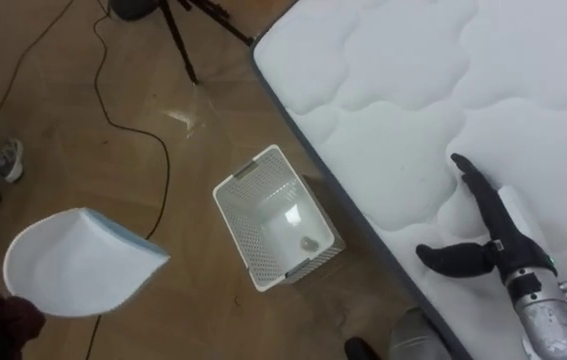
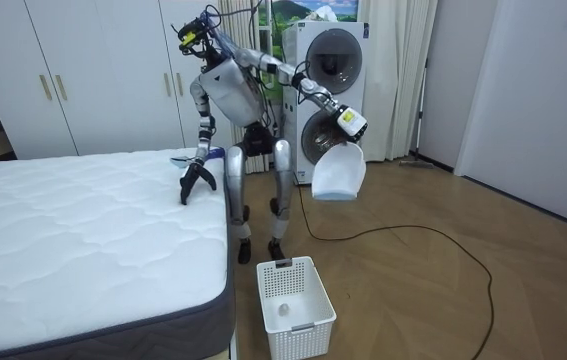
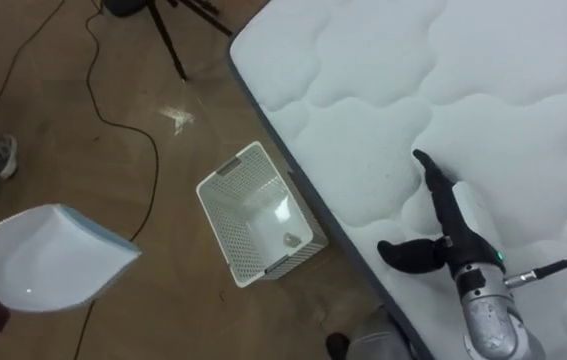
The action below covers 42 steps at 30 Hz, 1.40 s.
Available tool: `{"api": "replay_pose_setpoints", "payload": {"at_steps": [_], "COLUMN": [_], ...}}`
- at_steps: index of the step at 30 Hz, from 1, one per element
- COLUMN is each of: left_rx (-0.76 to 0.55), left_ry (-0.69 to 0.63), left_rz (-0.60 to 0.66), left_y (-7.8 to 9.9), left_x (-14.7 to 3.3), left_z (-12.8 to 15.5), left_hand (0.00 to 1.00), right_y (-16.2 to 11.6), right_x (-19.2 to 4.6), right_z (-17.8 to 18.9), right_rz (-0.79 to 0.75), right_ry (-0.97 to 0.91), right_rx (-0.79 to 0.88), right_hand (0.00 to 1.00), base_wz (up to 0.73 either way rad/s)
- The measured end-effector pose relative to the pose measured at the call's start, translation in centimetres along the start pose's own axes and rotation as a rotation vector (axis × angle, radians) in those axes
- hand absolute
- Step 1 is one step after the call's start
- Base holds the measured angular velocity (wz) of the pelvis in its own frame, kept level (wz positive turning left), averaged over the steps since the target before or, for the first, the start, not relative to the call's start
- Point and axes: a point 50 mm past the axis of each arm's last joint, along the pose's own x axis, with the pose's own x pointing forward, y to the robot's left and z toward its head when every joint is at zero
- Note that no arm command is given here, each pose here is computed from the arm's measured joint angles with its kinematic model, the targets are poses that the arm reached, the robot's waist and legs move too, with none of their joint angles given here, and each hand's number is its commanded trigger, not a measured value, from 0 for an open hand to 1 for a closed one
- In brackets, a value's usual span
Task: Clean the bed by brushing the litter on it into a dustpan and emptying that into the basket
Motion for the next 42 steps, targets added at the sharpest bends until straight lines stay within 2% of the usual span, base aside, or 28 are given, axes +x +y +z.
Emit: {"api": "replay_pose_setpoints", "payload": {"at_steps": [3,5,12,19,25,27,31,33,36,39,42], "left_rx": [0.063,0.078,0.111,0.149,0.214,0.224,0.227,0.195,0.124,0.069,0.066], "left_ry": [-0.01,-0.027,-0.088,-0.172,-0.316,-0.424,-0.542,-0.581,-0.611,-0.657,-0.708], "left_rz": [0.065,0.085,0.129,0.177,0.246,0.315,0.342,0.333,0.333,0.353,0.378], "left_y": [1.8,2.3,3.4,3.4,3.8,4.1,2.9,1.0,-0.4,-1.1,-0.9], "left_x": [-0.8,-1.0,-1.6,-1.9,-3.1,-4.2,-5.0,-5.0,-4.9,-5.5,-6.3], "left_z": [0.5,1.0,2.8,4.4,7.4,9.2,10.6,9.9,9.3,9.5,10.2], "left_hand": [1.0,1.0,1.0,1.0,1.0,1.0,1.0,1.0,1.0,1.0,1.0], "right_y": [0.0,-0.1,-0.3,-0.7,-0.4,-0.2,0.2,0.7,1.3,1.7,1.8], "right_x": [0.0,0.2,0.6,0.9,0.4,-0.2,-1.0,-1.7,-2.7,-4.3,-5.4], "right_z": [0.1,0.2,0.7,0.6,-0.5,-1.6,-2.9,-3.7,-4.7,-5.9,-6.8], "right_rz": [0.0,0.0,-0.014,-0.033,-0.056,-0.063,-0.05,-0.036,-0.039,-0.067,-0.089], "right_ry": [-0.005,-0.011,-0.037,-0.034,-0.007,0.031,0.09,0.137,0.204,0.285,0.336], "right_rx": [-0.002,-0.001,0.028,0.076,0.065,0.058,0.049,0.042,0.038,0.055,0.059], "right_hand": [0.0,0.0,0.0,0.0,0.0,0.0,0.0,0.0,0.0,0.0,0.0], "base_wz": [0.0,-0.05,-0.09,0.02,0.13,0.06,-0.5,-0.76,-0.43,-0.04,-0.17]}}
